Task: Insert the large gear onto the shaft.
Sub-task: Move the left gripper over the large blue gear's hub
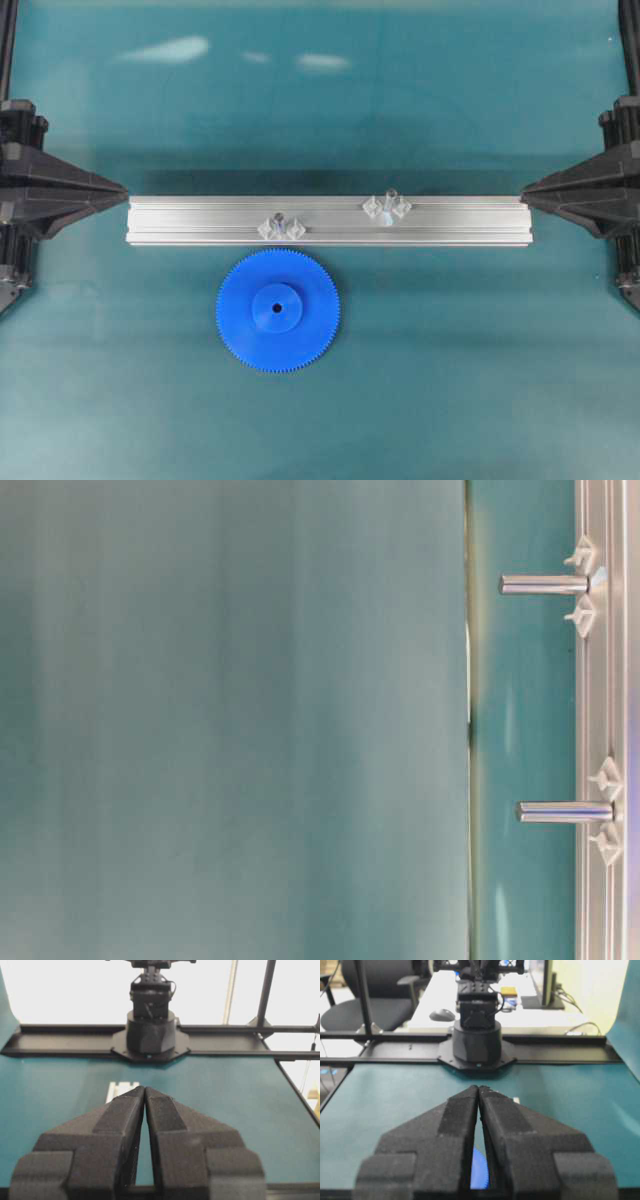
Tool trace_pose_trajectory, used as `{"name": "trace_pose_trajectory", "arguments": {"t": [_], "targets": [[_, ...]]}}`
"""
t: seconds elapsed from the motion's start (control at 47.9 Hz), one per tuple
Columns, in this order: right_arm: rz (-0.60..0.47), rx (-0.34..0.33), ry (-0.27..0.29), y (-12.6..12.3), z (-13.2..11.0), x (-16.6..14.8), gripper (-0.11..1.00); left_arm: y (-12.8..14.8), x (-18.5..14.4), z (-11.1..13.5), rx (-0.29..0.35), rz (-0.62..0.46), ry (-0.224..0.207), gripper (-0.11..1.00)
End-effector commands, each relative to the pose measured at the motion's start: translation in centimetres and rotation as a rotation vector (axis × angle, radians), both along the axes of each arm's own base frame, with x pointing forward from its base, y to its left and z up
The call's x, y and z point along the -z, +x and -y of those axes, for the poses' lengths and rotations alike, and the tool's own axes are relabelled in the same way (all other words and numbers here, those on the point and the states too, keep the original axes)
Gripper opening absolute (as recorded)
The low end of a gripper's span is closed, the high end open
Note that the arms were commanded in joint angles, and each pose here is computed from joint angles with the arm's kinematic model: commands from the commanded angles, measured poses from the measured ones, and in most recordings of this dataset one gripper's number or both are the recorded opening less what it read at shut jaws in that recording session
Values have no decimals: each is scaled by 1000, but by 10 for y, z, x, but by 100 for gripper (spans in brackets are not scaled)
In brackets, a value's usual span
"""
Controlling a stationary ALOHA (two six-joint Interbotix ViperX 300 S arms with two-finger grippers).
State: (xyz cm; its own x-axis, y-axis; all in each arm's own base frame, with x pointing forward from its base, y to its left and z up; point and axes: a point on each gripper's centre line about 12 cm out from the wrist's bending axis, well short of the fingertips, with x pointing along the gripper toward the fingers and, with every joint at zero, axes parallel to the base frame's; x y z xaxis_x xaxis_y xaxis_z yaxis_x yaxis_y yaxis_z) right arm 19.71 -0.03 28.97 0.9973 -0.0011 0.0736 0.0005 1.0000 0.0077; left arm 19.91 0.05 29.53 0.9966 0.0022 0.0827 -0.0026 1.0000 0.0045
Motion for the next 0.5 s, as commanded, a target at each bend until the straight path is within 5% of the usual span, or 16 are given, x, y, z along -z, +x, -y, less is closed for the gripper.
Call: {"name": "trace_pose_trajectory", "arguments": {"t": [0.0, 0.104, 0.271, 0.48], "targets": [[9, 9, 6, 3, 2, -6, 16, -1, -7, 2, 16, 31, -28, 11], [-49, 15, 53, 3, 3, 3, 27, -2, -6, 3, 23, 24, -67, 9], [-156, 16, 96, 3, 3, 15, 13, 1, -7, 4, 25, -5, -69, 1], [-209, 22, 112, 3, 3, 19, 12, 11, -6, 4, 23, -117, -65, 1]]}}
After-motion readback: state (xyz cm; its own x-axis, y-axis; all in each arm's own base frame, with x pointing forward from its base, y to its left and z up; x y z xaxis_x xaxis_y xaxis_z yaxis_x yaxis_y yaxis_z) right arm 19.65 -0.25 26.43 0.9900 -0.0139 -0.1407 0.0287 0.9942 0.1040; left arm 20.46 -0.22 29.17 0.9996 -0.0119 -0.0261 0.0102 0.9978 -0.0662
